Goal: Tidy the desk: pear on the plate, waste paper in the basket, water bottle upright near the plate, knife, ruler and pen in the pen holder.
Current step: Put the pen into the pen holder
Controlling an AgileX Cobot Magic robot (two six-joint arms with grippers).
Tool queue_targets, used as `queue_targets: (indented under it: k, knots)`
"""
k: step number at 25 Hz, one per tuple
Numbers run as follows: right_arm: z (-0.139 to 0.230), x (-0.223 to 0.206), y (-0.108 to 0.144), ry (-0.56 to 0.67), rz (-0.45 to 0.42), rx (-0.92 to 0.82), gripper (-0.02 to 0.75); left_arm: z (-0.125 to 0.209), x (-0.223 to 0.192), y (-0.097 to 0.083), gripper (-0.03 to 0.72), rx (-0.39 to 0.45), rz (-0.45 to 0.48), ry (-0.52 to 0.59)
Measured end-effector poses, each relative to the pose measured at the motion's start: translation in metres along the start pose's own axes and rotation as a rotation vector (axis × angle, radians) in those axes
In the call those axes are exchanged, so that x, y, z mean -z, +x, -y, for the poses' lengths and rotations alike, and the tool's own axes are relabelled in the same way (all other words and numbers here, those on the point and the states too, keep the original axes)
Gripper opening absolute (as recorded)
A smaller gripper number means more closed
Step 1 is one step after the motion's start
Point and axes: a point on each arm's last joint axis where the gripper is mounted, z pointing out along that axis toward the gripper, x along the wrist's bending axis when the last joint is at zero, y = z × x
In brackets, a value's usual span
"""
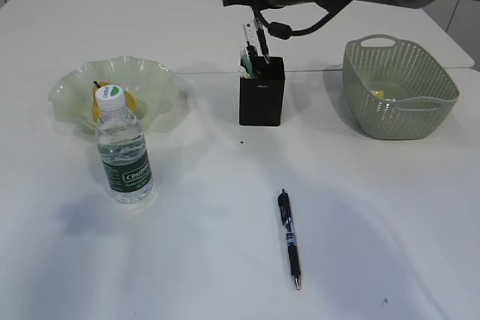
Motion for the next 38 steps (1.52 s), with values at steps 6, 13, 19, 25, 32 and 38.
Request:
queue_targets:
  k: [6, 13, 19, 25, 32, 38]
  knots:
    - [0.016, -0.018, -0.016, -0.031, 0.008, -0.032, 0.117, -0.002, 0.0, 0.0, 0.465, 0.0, 0.0, -0.02]
    - [0.041, -0.038, -0.011, -0.011, -0.009, -0.033, 0.117, -0.004, -0.004, 0.0, 0.465, 0.002, -0.001, -0.01]
    - [0.059, -0.049, -0.009, 0.027, -0.013, -0.032, 0.138, -0.003, -0.004, 0.0, 0.465, 0.002, -0.001, -0.011]
    - [0.059, -0.049, -0.009, 0.027, -0.013, -0.032, 0.31, -0.003, -0.004, 0.0, 0.465, 0.002, -0.001, -0.011]
    - [0.049, -0.04, -0.012, 0.048, 0.006, -0.054, 0.368, -0.003, -0.004, 0.0, 0.465, 0.002, -0.001, -0.011]
    - [0.015, 0.005, -0.024, 0.185, 0.074, -0.144, 0.37, -0.003, -0.004, 0.0, 0.465, 0.002, -0.001, -0.011]
